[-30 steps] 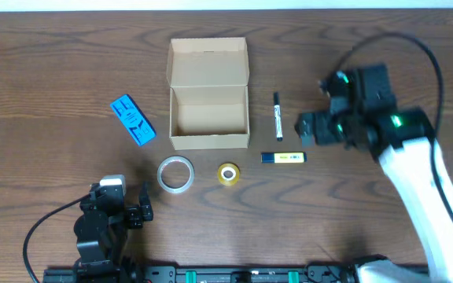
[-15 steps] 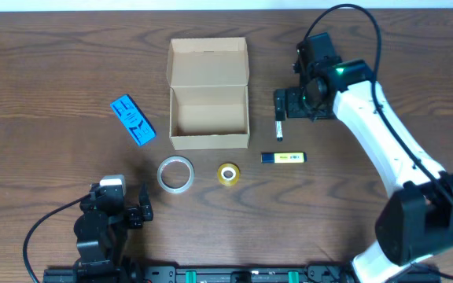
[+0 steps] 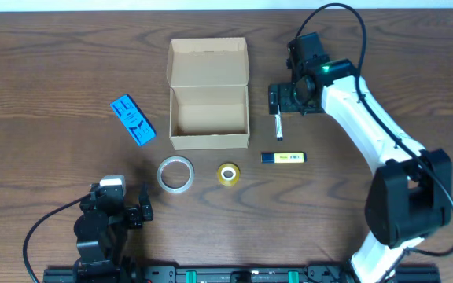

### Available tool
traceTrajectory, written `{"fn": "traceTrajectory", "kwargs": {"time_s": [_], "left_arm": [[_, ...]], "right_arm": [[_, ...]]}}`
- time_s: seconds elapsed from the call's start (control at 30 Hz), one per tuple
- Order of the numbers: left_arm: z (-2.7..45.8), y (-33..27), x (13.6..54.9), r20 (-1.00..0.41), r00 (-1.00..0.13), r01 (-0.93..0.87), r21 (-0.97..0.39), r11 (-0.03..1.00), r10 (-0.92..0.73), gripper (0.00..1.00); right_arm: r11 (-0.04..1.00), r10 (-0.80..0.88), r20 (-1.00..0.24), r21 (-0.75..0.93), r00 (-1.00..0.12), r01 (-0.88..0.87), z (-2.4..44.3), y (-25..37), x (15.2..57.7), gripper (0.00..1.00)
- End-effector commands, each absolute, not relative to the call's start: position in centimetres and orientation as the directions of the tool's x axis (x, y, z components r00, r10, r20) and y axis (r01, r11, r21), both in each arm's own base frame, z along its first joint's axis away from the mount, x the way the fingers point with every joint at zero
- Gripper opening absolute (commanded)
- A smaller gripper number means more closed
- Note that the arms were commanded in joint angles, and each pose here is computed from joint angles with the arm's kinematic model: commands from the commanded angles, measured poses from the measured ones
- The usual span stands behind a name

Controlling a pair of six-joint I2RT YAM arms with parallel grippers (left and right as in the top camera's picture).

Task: Pack container
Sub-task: 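Reach the right gripper to the whiteboard marker and grasp it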

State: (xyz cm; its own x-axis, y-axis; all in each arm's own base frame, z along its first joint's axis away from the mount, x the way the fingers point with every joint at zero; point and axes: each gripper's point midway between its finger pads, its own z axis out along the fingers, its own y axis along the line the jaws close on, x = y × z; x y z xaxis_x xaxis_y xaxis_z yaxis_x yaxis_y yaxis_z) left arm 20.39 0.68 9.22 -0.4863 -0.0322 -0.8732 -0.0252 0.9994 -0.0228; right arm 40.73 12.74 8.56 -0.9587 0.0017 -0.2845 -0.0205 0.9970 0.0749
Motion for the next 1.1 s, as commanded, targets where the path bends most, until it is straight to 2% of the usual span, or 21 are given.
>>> {"fn": "traceTrajectory", "kwargs": {"time_s": [0.0, 0.4, 0.7, 0.9, 1.07], "left_arm": [[9.1, 0.8, 20.4, -0.874, -0.485, -0.024, -0.014, 1.000, -0.024, 0.95], [9.1, 0.8, 20.4, -0.874, -0.485, -0.023, -0.015, 1.000, -0.024, 0.96], [9.1, 0.8, 20.4, -0.874, -0.485, -0.023, -0.015, 1.000, -0.024, 0.95], [9.1, 0.8, 20.4, -0.874, -0.485, -0.023, -0.015, 1.000, -0.024, 0.95], [9.1, 0.8, 20.4, -0.874, -0.485, -0.023, -0.015, 1.000, -0.024, 0.95]], "right_arm": [[0.998, -0.001, -0.247, 0.055, -0.969, -0.015, 6.5, 13.0, 40.7, 0.96], [1.000, -0.004, -0.132, 0.023, -0.991, -0.008, 1.5, 12.8, 39.9, 0.84], [1.000, -0.018, -0.086, 0.009, -0.996, -0.019, -0.5, 13.1, 39.2, 0.77], [0.999, -0.031, -0.076, 0.005, -0.997, -0.032, -1.0, 13.5, 39.0, 0.63], [0.999, -0.044, -0.078, 0.006, -0.996, -0.045, -1.0, 14.1, 38.8, 0.39]]}}
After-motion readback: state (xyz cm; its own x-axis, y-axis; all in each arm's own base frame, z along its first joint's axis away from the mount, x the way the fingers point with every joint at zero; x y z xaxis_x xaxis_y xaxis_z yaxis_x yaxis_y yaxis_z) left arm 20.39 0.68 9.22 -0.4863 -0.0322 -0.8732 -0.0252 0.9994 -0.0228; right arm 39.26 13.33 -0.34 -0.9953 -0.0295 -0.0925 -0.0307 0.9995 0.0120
